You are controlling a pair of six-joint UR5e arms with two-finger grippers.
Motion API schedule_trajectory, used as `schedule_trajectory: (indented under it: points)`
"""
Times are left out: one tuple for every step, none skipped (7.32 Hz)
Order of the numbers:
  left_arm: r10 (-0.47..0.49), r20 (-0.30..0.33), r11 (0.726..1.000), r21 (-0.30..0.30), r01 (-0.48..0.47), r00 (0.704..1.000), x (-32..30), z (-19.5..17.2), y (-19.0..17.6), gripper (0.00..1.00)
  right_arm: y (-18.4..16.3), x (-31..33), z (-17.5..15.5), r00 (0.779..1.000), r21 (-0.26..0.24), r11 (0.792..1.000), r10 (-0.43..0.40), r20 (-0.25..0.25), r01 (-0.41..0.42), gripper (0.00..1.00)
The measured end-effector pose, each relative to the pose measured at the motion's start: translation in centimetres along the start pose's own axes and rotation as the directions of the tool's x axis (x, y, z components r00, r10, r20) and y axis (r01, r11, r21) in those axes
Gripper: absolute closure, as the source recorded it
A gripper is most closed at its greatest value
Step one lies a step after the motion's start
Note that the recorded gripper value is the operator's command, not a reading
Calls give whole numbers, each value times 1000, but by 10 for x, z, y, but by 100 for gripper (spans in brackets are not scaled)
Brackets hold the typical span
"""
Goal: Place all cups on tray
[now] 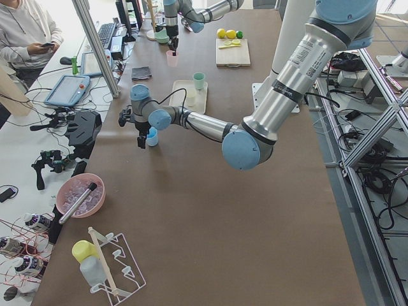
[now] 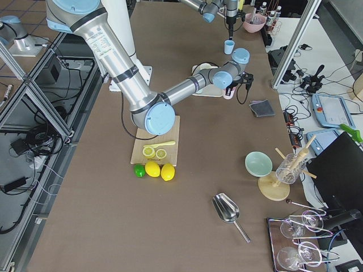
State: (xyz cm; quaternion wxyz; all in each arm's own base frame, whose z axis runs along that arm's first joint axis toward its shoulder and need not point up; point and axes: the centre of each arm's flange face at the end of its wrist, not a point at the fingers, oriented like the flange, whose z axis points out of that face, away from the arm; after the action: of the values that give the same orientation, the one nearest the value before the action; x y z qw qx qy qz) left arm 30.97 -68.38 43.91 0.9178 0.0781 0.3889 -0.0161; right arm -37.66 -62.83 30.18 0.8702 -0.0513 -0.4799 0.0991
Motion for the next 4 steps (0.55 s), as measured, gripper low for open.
schedule_trajectory:
  points:
    - [0,-8,1000,-3,0,1000,4,12,4,99,12,-19,8,1000,-5,1000,-6,4,6,100]
    - [3,-13,1000,-7,-3,1000,7,18,7,100,22,-35,14,1000,-8,1000,-9,7,9,100]
    - [6,-19,1000,-7,-6,1000,12,20,8,100,34,-49,22,1000,-9,1000,-6,8,6,100]
    - [2,-29,1000,-2,-2,1000,23,17,6,100,46,-60,33,1000,-11,1000,-8,5,8,100]
